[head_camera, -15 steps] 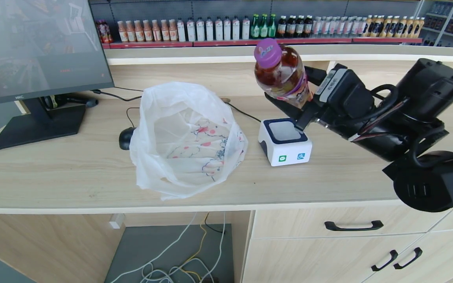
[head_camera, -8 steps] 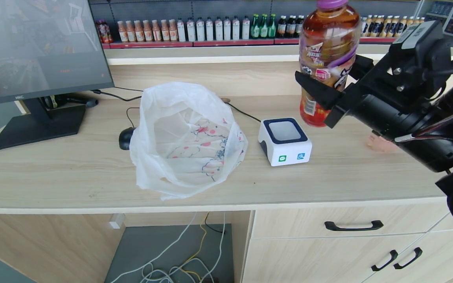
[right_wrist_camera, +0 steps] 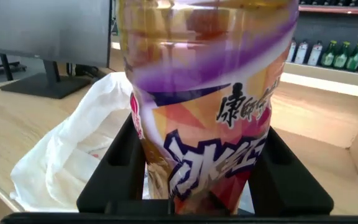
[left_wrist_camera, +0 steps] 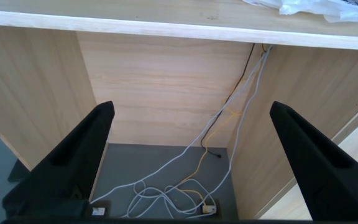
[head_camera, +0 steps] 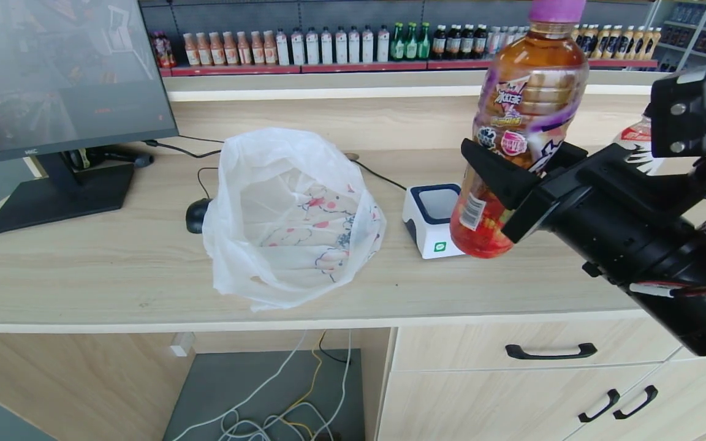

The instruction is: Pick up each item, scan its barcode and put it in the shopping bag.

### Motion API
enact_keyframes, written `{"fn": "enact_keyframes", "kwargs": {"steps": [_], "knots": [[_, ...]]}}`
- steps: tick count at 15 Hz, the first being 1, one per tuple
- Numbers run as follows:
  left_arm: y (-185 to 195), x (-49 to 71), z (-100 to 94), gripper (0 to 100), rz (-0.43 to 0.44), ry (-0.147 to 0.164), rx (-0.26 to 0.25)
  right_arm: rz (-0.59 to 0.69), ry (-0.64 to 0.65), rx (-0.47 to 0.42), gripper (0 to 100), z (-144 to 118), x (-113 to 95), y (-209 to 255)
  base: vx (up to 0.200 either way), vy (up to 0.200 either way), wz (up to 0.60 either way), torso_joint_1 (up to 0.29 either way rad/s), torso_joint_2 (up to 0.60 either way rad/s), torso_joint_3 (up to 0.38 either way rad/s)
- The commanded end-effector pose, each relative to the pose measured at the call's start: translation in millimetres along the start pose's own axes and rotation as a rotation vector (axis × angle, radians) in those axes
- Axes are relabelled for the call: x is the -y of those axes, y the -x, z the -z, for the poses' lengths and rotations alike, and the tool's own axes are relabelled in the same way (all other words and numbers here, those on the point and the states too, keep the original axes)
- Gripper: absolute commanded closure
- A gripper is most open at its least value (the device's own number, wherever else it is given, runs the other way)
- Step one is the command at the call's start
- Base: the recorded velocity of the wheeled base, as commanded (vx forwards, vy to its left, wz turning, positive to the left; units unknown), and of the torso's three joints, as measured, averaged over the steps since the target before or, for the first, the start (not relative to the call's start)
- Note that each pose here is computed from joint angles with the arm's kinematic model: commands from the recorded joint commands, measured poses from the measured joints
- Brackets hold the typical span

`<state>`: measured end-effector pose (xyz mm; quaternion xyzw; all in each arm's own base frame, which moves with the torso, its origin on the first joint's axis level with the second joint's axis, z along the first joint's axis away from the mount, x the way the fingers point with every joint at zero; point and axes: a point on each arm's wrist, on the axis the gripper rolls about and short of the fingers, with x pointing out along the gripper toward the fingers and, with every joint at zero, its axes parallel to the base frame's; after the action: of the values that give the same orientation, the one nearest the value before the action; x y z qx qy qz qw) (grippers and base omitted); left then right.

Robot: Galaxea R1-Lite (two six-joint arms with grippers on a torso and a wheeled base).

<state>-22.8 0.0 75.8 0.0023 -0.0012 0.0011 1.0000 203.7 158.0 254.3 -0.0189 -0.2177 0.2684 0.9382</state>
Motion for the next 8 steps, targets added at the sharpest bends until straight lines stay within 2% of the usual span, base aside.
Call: {"fn": "enact_keyframes", "kwargs": {"steps": [1,4,8], "knots": [[0.0,0.0,0.0,0,-0.001,0.0,0.001,-0.005,-0.012,0.014,100,-2.3,-3.8,0.5,0.0,0.0,0.0,0.0,0.0,0.0],[0.0,0.0,0.0,0,-0.001,0.0,0.001,0.081,-0.015,-0.007,100,12.1,-0.4,-3.4,0.0,0.0,0.0,0.0,0.0,0.0],[0.0,0.0,0.0,0,-0.001,0.003,0.001,0.104,-0.054,0.024,100,15.9,4.5,-14.6,0.0,0.0,0.0,0.0,0.0,0.0]]}}
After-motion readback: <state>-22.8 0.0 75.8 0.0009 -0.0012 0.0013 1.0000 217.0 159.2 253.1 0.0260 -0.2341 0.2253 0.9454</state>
